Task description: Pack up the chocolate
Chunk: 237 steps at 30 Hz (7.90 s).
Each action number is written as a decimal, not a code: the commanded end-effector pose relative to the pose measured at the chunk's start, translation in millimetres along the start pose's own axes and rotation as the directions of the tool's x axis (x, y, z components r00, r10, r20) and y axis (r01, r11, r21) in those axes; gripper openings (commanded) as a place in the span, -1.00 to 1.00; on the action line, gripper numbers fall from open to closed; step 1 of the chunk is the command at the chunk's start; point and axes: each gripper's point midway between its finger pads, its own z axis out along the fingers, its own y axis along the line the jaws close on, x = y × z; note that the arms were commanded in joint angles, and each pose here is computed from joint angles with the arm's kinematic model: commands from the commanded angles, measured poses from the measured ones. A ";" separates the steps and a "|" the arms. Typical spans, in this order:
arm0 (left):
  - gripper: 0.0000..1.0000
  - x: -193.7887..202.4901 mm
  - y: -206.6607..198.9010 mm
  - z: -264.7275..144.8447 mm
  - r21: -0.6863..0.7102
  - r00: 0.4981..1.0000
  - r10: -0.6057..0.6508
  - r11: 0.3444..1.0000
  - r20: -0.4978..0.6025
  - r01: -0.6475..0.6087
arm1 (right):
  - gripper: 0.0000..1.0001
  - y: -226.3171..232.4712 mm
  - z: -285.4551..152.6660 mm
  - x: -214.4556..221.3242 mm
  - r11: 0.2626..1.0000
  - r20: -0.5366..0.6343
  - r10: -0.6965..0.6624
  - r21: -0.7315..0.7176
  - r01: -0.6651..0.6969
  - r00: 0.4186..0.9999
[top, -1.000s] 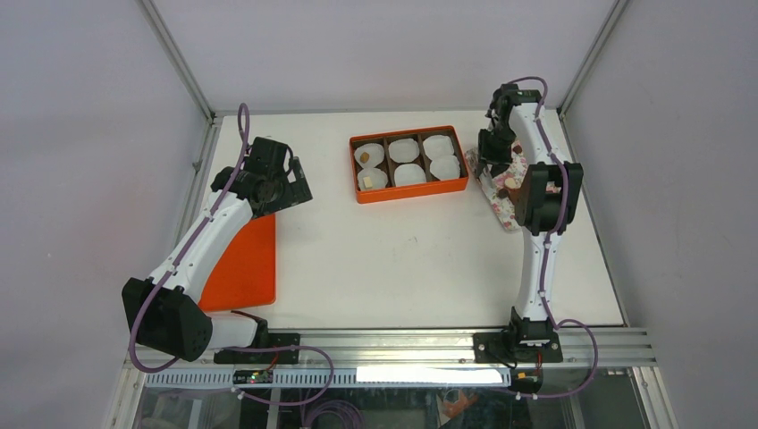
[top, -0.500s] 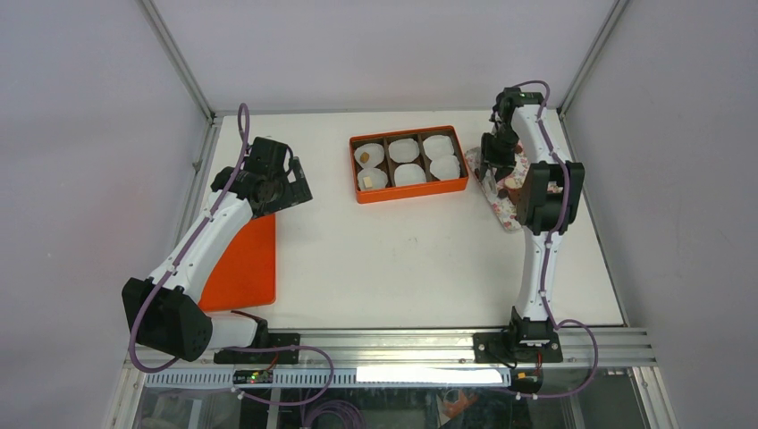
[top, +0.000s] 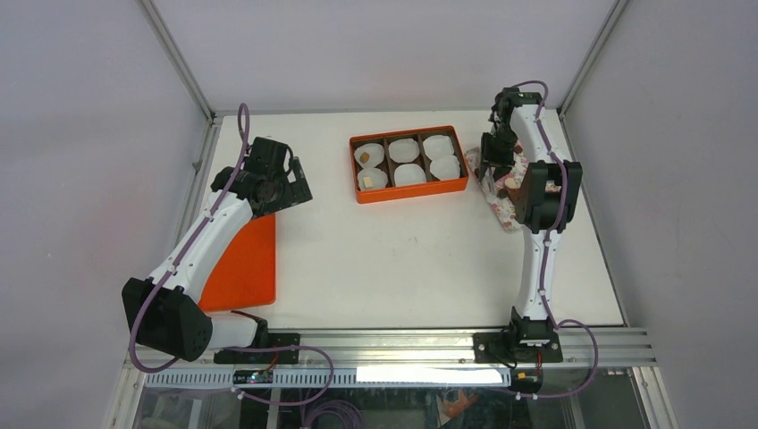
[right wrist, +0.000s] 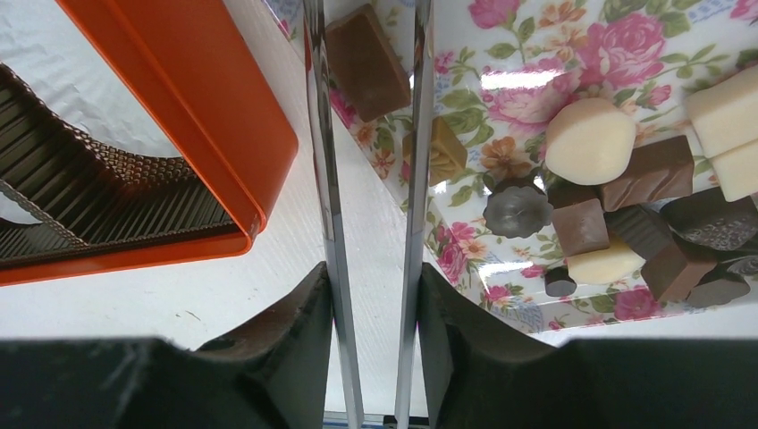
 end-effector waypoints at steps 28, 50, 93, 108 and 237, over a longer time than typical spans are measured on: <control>0.98 -12.0 -0.6 -6.5 0.021 0.998 -0.032 0.999 0.055 0.031 | -1.00 11.2 -115.8 16.2 0.994 0.256 0.040 -0.110 -0.012 0.966; 0.98 -9.2 -8.0 -10.7 0.067 0.997 -0.057 0.996 0.043 0.054 | -1.00 186.2 -106.2 28.5 0.957 0.356 -0.181 -0.150 0.247 0.917; 0.98 -5.7 4.4 -5.1 0.010 0.998 -0.046 0.999 0.046 0.045 | -0.31 211.5 -10.2 -2.3 0.965 0.232 -0.193 -0.132 0.227 0.953; 0.98 -6.4 2.0 -10.7 0.031 0.996 -0.070 0.997 0.053 0.068 | -0.17 209.3 -16.6 0.8 0.958 0.241 -0.218 -0.130 0.254 0.946; 0.98 18.1 -14.8 10.8 0.135 0.999 0.031 0.990 -0.036 -0.026 | -0.03 -5.8 -26.0 34.6 0.997 0.063 0.010 -0.078 -0.006 0.998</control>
